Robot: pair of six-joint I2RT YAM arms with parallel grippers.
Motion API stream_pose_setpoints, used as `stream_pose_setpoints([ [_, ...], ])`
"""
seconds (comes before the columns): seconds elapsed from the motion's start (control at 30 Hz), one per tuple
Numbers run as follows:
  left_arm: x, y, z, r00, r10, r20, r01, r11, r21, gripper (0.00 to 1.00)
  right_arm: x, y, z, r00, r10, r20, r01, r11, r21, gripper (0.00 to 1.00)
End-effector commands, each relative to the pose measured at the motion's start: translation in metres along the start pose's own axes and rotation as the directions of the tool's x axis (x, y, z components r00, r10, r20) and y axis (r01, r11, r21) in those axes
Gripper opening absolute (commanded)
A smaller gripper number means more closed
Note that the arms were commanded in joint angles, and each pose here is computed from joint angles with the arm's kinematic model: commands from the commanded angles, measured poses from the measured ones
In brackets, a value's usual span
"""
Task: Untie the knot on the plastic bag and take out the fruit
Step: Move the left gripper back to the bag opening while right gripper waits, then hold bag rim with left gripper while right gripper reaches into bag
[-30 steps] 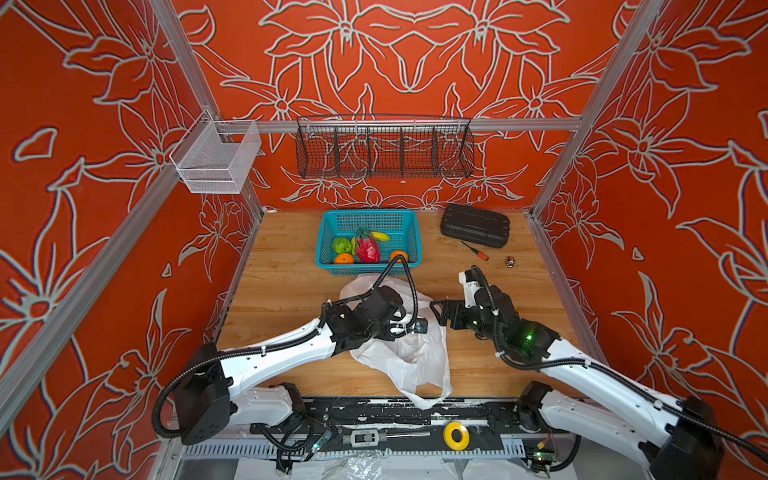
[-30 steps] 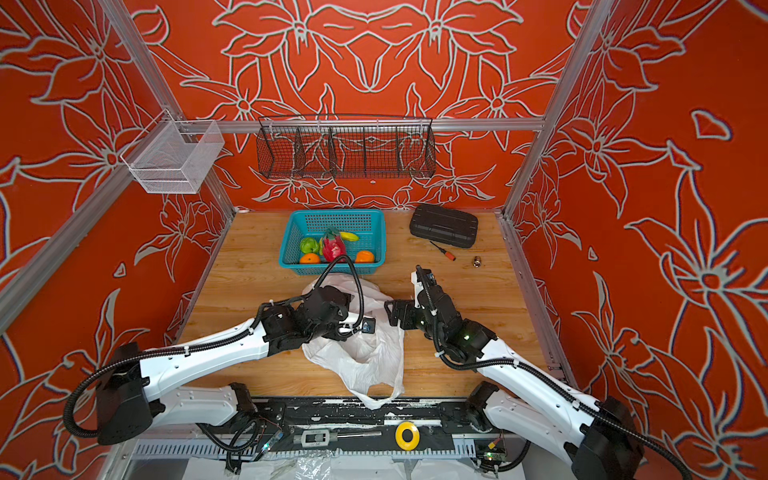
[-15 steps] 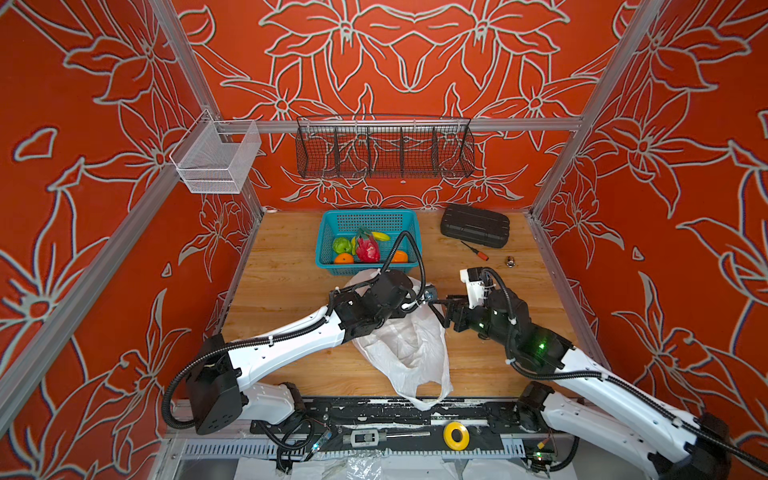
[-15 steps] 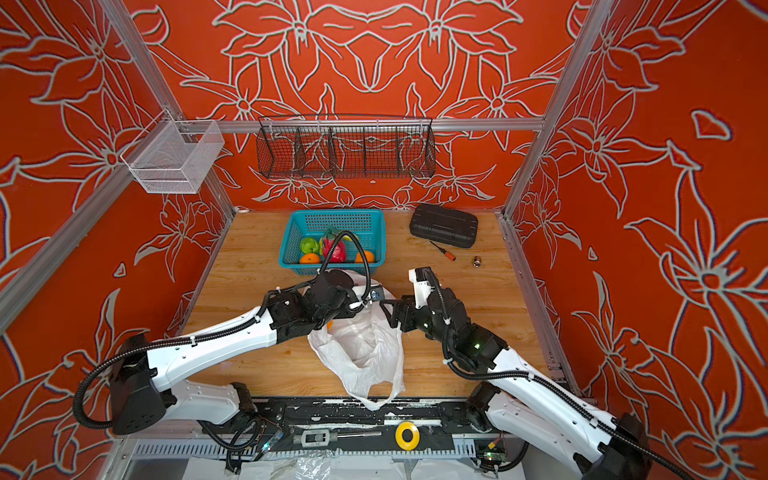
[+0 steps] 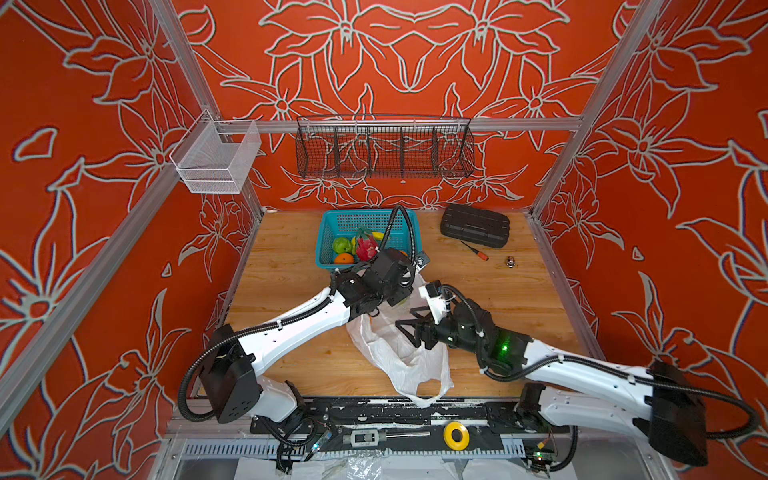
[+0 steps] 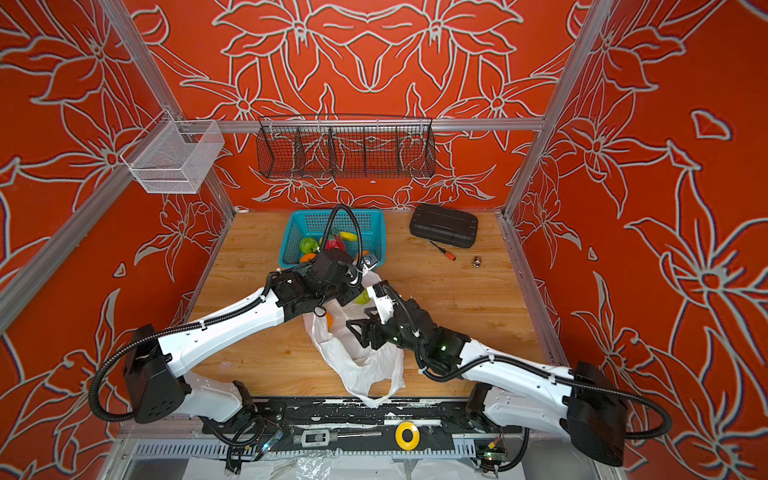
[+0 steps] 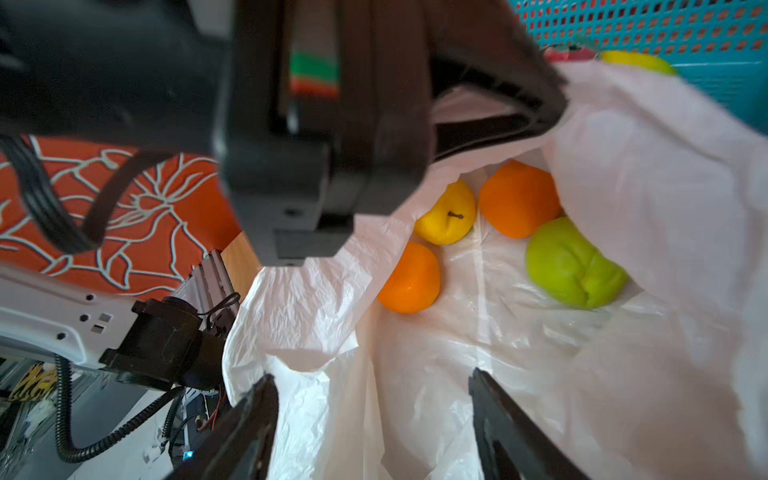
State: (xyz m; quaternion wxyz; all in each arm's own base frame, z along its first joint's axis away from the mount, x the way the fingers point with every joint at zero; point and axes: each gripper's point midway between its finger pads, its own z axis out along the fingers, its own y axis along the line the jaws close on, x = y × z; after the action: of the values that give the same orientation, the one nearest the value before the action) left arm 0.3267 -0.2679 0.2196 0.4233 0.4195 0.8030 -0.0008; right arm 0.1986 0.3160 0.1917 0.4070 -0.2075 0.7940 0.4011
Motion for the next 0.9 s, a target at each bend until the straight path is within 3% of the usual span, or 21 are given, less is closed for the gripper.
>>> stream_pose_setpoints([
  [0.0, 0.001, -0.006, 0.003, 0.996, -0.087, -0.008, 0.088, 0.994, 0.072, 0.00, -0.002, -0.003, 0.017, 0.999, -0.020, 0.038, 0.020, 1.000, 0.010, 0.74],
  [0.17, 0.003, 0.000, 0.006, 0.989, -0.147, -0.012, 0.148, 0.985, 0.084, 0.00, 0.023, -0.031, 0.048, 0.994, -0.100, -0.047, 0.106, 0.987, 0.124, 0.74],
  [0.4, 0.013, 0.026, 0.014, 0.962, -0.263, -0.069, 0.265, 0.964, 0.022, 0.00, 0.037, -0.065, 0.080, 0.988, -0.114, -0.108, 0.140, 0.949, 0.283, 0.76],
  [0.7, 0.013, 0.022, 0.017, 0.929, -0.368, -0.041, 0.370, 0.924, 0.096, 0.00, 0.017, -0.110, 0.095, 0.997, -0.073, -0.027, 0.075, 0.824, 0.561, 0.83],
  [0.87, 0.023, 0.017, 0.017, 0.919, -0.391, -0.054, 0.394, 0.914, 0.098, 0.00, 0.007, -0.129, 0.105, 0.996, -0.090, -0.002, 0.071, 0.766, 0.639, 0.87],
])
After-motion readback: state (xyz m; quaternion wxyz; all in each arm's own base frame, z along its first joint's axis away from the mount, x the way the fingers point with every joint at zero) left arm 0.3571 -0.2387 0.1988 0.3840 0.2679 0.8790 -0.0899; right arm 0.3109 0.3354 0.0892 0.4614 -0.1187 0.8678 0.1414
